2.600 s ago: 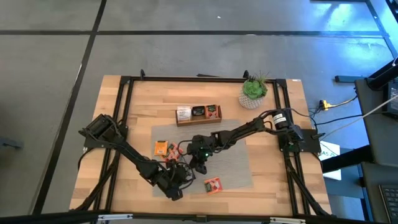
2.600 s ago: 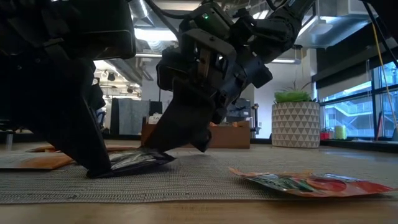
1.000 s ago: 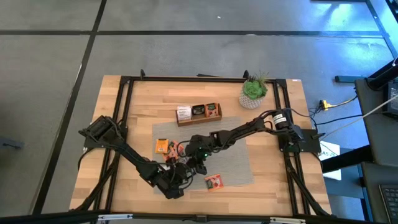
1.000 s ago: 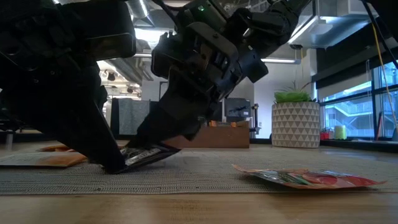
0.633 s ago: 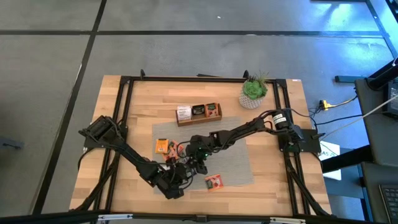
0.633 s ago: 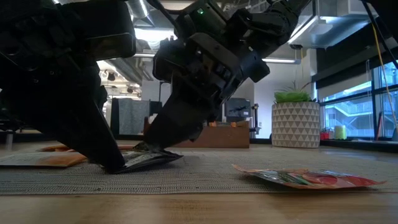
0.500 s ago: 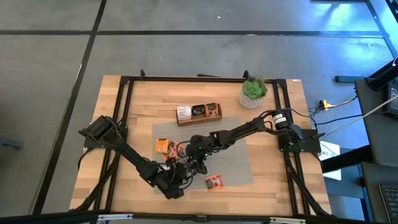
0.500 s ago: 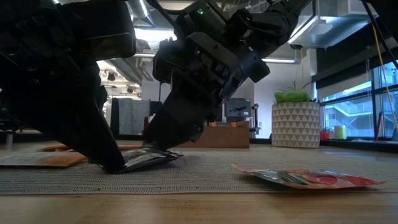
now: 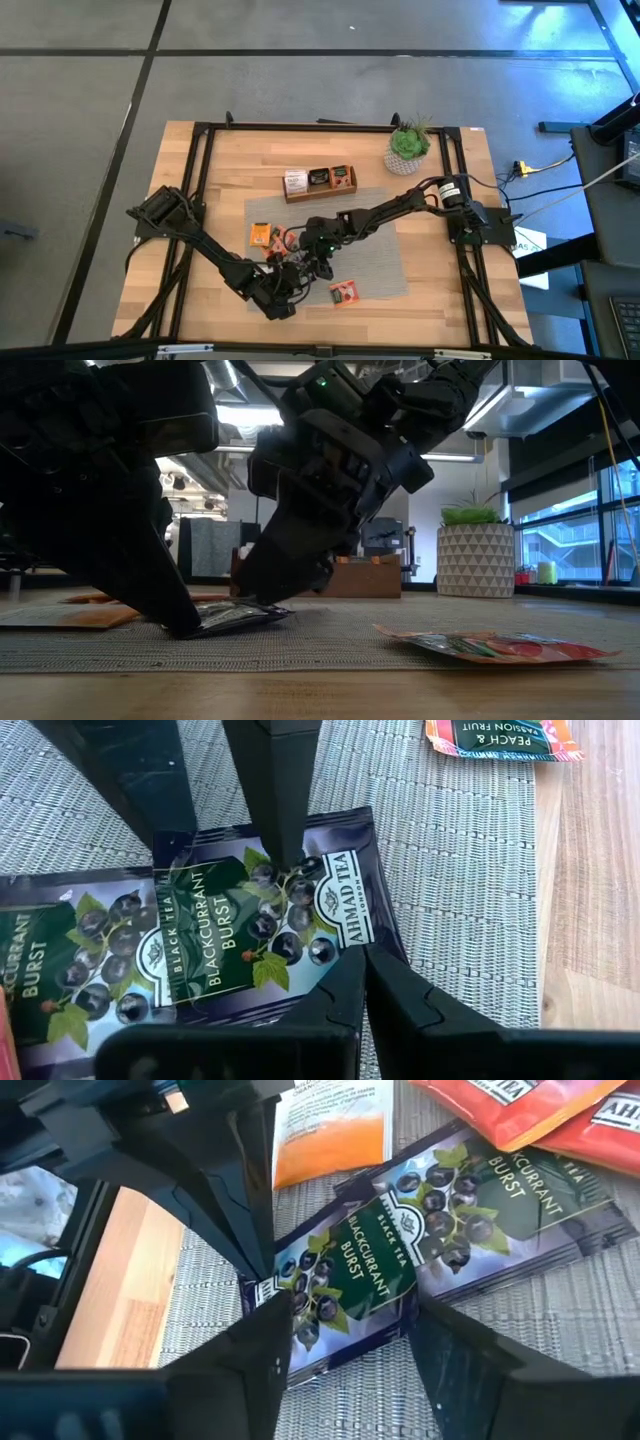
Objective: Pick & Place Tea
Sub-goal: Put the blue tea bag into the middle section of the wooden organizer
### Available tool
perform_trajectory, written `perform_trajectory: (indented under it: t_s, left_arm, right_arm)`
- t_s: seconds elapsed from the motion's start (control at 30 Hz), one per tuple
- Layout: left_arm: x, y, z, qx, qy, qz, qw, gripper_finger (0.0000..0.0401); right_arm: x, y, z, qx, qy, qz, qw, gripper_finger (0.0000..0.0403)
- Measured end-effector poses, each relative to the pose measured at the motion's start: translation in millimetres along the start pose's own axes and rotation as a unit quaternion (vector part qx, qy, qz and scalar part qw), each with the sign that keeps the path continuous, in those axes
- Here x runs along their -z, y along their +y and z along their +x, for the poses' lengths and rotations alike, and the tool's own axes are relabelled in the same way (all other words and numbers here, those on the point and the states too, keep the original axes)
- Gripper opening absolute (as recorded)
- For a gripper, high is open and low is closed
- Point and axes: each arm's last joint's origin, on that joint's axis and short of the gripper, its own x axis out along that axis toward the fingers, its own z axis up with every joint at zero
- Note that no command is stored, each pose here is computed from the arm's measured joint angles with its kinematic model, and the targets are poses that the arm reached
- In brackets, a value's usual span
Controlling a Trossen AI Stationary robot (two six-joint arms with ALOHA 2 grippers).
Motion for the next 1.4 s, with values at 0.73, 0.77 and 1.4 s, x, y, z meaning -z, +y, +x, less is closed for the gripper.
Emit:
perform_trajectory:
  t_s: [0.73,0.77,1.4]
  left_arm:
    - [-0.2,0.0,-0.1,0.000,-0.001,0.000,1.000,0.0012]
    - [-0.2,0.0,-0.1,0.000,-0.001,0.000,1.000,0.0012]
    - [-0.2,0.3,-0.2,-0.005,-0.005,0.001,1.000,0.0010]
  right_arm:
    - [-0.1,-3.2,-0.4,0.040,-0.010,0.042,0.998,0.0083]
    - [-0.2,-3.6,-0.6,0.040,-0.011,0.042,0.998,0.0079]
    - [-1.0,-6.6,-2.1,0.028,-0.006,0.033,0.999,0.0004]
